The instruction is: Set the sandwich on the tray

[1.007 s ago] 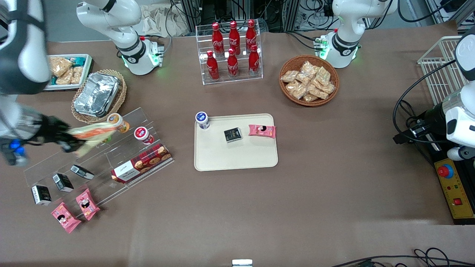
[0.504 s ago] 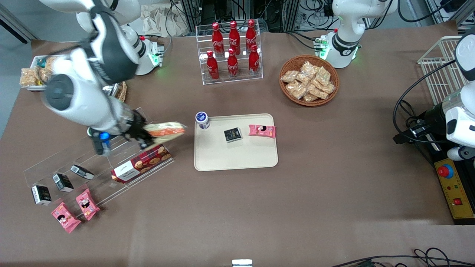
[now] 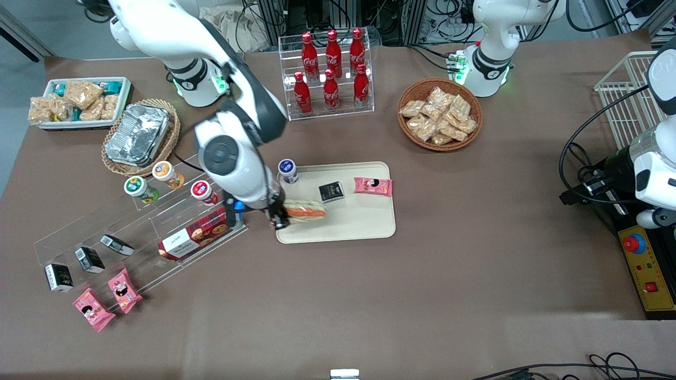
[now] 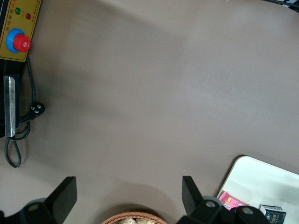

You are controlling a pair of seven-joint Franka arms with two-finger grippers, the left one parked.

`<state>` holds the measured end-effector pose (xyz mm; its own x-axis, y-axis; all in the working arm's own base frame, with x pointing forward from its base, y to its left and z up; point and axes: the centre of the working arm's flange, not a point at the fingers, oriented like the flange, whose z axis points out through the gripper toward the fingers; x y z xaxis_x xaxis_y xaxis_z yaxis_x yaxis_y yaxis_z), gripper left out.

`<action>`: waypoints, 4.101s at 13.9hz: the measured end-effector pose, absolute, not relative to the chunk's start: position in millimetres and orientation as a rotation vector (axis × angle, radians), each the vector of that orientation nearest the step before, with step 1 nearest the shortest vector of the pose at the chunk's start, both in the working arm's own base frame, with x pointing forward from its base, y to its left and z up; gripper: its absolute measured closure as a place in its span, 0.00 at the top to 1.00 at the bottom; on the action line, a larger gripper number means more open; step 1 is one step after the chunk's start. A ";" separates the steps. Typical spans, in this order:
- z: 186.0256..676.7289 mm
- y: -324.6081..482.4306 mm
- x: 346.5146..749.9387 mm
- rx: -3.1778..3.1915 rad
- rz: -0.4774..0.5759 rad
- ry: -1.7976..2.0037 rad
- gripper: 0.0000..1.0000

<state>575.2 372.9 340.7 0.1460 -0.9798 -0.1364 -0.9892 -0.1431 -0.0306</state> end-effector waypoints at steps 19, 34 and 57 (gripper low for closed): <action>218.4 426.5 556.8 -2.278 -0.005 1.966 0.45; 383.8 380.9 577.2 -2.792 -0.142 1.419 1.00; 598.0 3.7 591.4 -3.186 -0.296 0.037 1.00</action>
<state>591.4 3.7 598.0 0.9826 -0.0179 0.1846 -0.0286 -0.9980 0.0557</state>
